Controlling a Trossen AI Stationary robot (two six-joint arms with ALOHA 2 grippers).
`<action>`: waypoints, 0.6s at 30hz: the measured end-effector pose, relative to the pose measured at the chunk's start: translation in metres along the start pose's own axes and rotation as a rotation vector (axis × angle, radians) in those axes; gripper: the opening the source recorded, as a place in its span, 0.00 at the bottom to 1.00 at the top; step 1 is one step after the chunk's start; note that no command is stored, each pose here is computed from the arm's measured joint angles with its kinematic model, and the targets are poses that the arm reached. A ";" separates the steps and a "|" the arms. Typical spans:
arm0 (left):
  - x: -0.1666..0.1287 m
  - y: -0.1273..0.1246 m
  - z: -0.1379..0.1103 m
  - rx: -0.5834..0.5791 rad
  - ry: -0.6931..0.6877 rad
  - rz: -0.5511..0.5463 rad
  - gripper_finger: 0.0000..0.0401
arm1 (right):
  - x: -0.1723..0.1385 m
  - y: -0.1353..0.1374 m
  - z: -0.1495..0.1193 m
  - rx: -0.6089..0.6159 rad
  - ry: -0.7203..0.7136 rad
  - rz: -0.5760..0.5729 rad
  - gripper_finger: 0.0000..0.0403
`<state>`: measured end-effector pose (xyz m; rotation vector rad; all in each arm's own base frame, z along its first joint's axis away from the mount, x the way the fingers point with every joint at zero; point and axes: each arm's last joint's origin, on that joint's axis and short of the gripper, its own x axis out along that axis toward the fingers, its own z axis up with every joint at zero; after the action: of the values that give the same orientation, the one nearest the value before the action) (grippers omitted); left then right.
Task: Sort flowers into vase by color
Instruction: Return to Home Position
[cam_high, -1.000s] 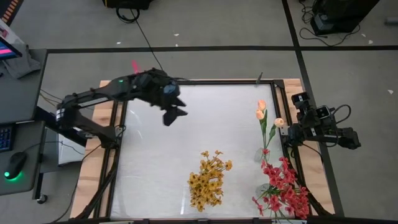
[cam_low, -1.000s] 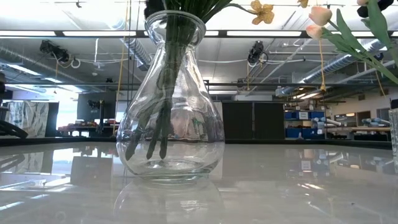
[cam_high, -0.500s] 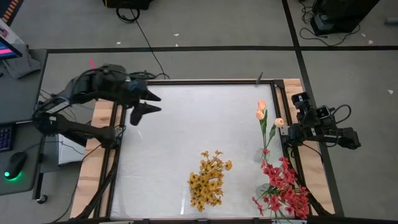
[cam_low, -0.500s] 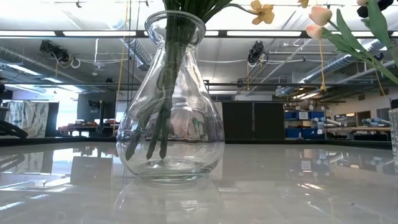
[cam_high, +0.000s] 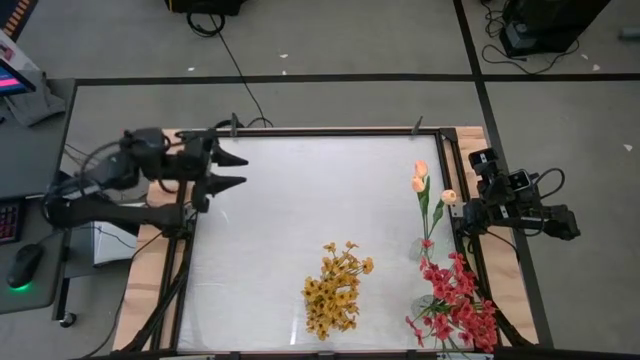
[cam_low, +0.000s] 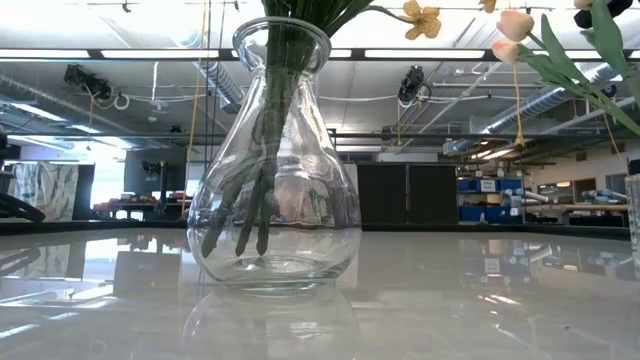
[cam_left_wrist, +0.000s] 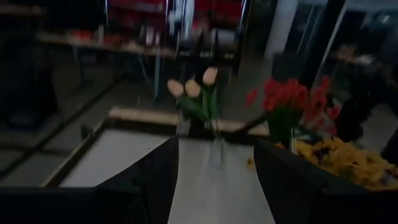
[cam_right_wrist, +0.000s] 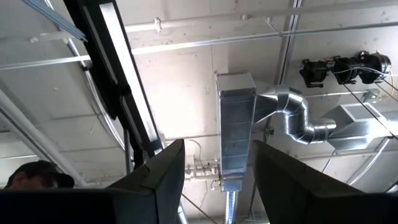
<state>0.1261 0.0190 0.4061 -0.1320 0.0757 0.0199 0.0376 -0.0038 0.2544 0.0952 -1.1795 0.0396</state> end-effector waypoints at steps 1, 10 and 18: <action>0.001 0.001 -0.009 0.008 -0.038 -0.010 0.54 | 0.000 0.000 0.000 0.000 0.000 0.000 0.48; -0.009 0.007 -0.081 0.026 -0.161 -0.026 0.54 | 0.000 0.000 0.000 0.000 0.001 0.000 0.48; -0.030 0.008 -0.116 0.040 -0.258 -0.024 0.54 | 0.000 0.000 0.000 0.000 0.000 0.000 0.48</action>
<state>0.0870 0.0110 0.2924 -0.0894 -0.1831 0.0114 0.0376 -0.0038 0.2544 0.0951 -1.1791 0.0401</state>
